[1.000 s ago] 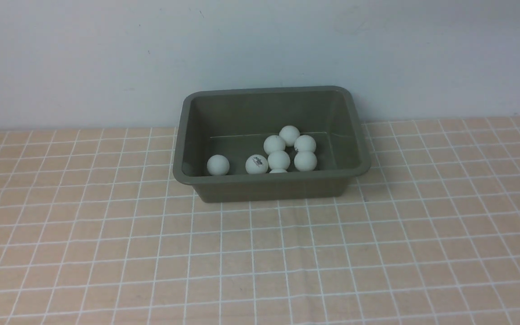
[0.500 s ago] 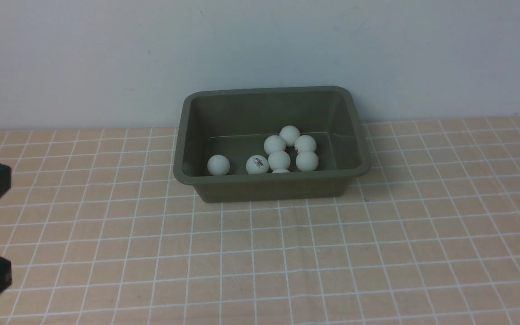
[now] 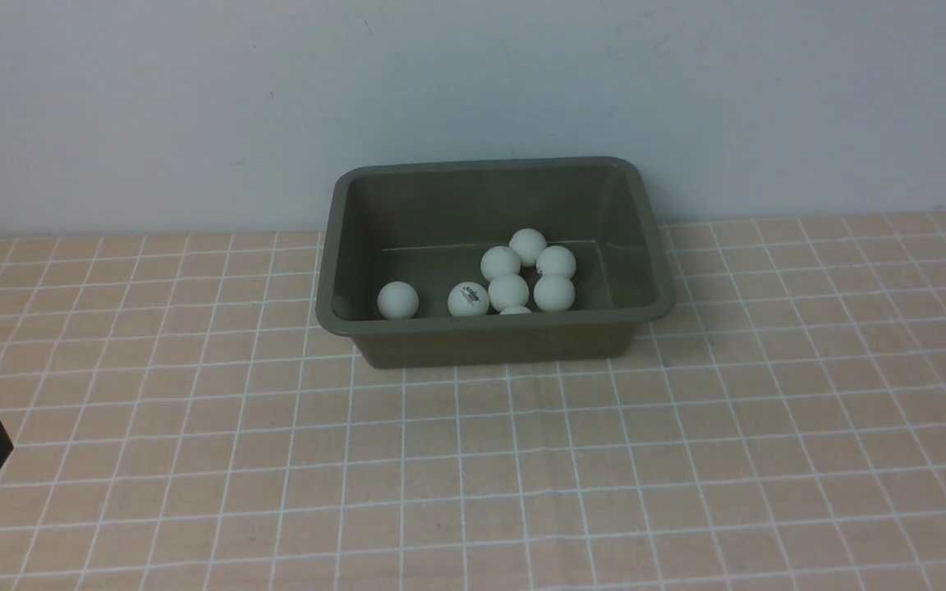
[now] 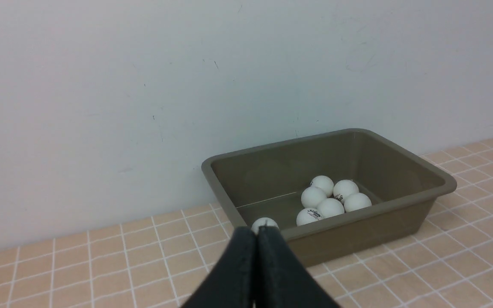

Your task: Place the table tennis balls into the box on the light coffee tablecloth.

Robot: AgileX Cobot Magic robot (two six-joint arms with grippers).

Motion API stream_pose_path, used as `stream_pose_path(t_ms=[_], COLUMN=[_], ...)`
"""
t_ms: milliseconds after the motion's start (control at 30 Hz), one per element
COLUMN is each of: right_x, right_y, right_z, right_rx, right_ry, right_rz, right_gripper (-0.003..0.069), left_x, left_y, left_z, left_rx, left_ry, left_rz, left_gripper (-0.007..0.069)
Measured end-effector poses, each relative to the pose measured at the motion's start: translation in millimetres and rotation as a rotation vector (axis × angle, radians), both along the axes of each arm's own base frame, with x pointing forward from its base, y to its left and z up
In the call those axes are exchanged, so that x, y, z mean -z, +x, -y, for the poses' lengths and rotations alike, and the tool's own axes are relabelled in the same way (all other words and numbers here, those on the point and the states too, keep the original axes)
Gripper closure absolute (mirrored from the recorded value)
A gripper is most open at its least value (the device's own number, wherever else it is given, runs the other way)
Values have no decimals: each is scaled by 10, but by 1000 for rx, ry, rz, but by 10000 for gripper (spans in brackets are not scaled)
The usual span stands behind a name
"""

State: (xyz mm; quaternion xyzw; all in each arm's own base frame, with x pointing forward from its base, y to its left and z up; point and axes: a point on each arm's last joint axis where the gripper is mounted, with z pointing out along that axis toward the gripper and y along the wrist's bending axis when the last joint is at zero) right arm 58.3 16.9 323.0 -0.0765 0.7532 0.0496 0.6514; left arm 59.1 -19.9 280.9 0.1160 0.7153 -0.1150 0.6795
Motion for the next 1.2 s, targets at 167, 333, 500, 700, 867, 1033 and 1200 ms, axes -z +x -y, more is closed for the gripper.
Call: stream_pose_path(t_ms=[167, 333, 500, 700, 867, 1033, 1200], right_x=[-46, -63, -61, -39, -27, 117, 709], right_y=[15, 18, 15, 10, 10, 87, 76], right_z=[14, 1, -17, -31, -27, 19, 118], right_rx=[18, 8, -7, -21, -21, 24, 125], right_ry=[19, 71, 106, 108, 77, 42, -31], right_rz=[47, 57, 47, 21, 14, 12, -4], right_gripper=[676, 676, 676, 676, 676, 676, 676], left_x=[37, 40, 40, 40, 40, 40, 40], left_y=[-2, -2, -2, -2, -2, -2, -2], left_z=[-2, -2, -2, -2, -2, -2, -1], left_rx=[-1, -1, -1, -1, -1, -1, -1], left_ry=[10, 11, 11, 11, 11, 11, 5], left_rz=[-34, -37, -37, -37, -37, -37, -39], left_gripper=[680, 680, 680, 680, 680, 680, 680])
